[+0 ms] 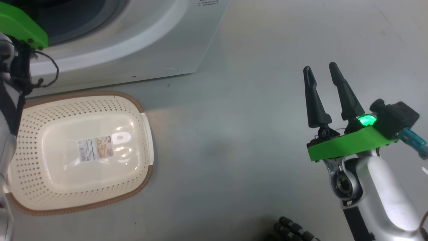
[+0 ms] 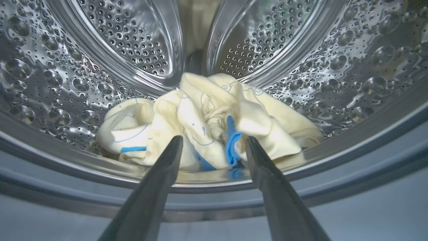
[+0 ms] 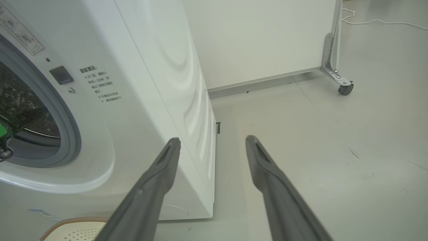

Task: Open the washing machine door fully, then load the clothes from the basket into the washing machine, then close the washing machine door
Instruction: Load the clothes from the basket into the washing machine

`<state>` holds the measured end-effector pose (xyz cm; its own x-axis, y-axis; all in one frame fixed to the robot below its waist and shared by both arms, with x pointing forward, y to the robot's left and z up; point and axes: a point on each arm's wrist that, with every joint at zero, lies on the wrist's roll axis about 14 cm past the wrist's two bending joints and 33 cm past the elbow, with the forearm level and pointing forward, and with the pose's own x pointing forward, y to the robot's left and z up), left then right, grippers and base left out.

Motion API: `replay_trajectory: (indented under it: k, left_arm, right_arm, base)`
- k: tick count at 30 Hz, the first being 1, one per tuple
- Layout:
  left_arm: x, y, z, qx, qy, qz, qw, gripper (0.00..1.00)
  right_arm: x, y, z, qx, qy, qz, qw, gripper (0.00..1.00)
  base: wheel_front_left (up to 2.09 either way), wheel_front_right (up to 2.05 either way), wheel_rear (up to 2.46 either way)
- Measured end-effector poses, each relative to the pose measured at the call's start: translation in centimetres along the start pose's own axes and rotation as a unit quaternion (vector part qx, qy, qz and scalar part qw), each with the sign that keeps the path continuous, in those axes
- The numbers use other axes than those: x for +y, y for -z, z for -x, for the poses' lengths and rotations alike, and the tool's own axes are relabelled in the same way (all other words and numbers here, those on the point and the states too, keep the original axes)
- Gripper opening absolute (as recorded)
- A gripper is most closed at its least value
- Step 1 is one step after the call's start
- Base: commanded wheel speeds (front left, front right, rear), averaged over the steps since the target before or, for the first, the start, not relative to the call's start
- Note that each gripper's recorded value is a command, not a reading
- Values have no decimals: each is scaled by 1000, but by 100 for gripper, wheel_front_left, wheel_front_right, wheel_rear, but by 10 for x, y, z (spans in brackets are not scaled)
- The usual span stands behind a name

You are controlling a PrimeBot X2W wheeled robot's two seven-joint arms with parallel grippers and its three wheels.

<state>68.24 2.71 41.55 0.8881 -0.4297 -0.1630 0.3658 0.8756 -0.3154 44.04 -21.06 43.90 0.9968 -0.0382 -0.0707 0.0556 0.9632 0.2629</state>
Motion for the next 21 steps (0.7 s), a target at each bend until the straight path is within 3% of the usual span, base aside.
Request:
replay_trajectory:
  k: [21]
  left_arm:
    - [-9,-20,90,-58,-4,-41,997,100]
  right_arm:
    - [13,-28,11,-27,-39,15,999,100]
  base:
    - [0,0,0]
